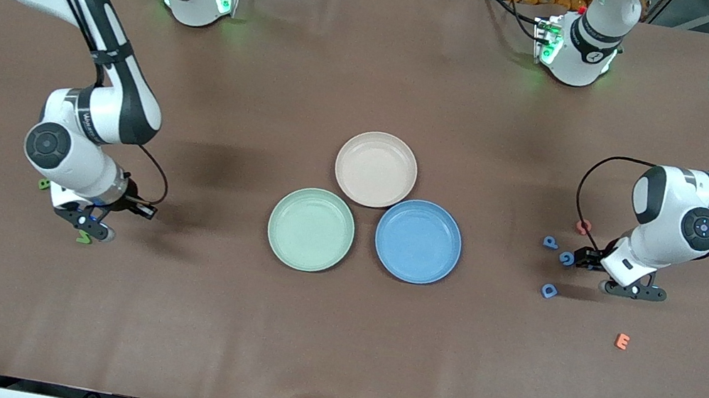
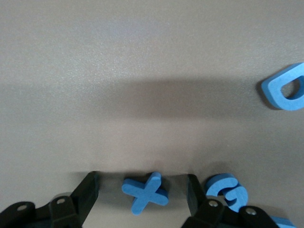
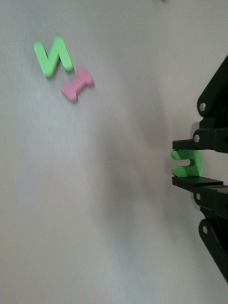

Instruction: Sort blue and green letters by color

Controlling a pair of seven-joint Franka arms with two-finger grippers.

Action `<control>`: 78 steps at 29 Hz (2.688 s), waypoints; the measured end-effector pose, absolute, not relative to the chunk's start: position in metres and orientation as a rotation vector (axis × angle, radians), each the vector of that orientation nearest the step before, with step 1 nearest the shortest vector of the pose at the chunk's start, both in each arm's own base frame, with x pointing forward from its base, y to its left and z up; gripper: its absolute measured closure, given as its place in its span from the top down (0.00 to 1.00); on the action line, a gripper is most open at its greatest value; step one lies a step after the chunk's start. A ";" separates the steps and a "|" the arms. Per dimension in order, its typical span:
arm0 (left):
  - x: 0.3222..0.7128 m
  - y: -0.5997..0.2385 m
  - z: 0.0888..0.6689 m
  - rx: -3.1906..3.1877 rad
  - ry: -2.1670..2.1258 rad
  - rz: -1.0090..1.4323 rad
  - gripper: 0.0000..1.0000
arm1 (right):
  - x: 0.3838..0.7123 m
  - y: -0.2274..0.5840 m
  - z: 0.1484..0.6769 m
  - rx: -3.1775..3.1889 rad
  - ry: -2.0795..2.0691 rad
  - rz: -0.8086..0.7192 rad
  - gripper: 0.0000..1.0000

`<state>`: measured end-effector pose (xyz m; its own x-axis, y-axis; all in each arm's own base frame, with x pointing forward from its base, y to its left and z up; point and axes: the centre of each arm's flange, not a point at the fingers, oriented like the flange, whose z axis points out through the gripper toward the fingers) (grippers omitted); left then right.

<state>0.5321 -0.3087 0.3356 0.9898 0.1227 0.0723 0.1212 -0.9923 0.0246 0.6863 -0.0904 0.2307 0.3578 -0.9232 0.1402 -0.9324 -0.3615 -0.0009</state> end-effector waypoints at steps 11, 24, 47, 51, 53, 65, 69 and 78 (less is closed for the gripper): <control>0.550 -0.334 0.305 3.111 0.226 0.082 0.35 | 0.685 -0.087 0.217 2.496 -1.871 0.104 0.99; 0.578 -0.348 0.260 3.113 0.242 0.040 0.35 | 0.684 -0.087 0.188 2.486 -1.904 0.103 0.96; 0.591 -0.351 0.224 3.085 0.253 0.078 0.40 | 0.680 -0.091 0.176 2.471 -1.911 0.086 0.81; 0.594 -0.350 0.226 3.081 0.259 0.091 0.60 | 0.679 -0.090 0.172 2.470 -1.908 0.078 0.80; 0.595 -0.349 0.227 3.078 0.261 0.096 0.73 | 0.679 -0.090 0.170 2.469 -1.907 0.074 0.78; 0.617 -0.313 0.245 3.086 0.179 0.142 0.90 | 0.680 -0.089 0.173 2.472 -1.908 0.080 0.62; 0.621 -0.284 0.250 3.103 0.091 0.136 0.90 | 0.680 -0.089 0.173 2.471 -1.908 0.077 0.60; 0.608 -0.216 0.252 3.143 -0.089 0.066 0.89 | 0.680 -0.089 0.176 2.469 -1.907 0.073 0.37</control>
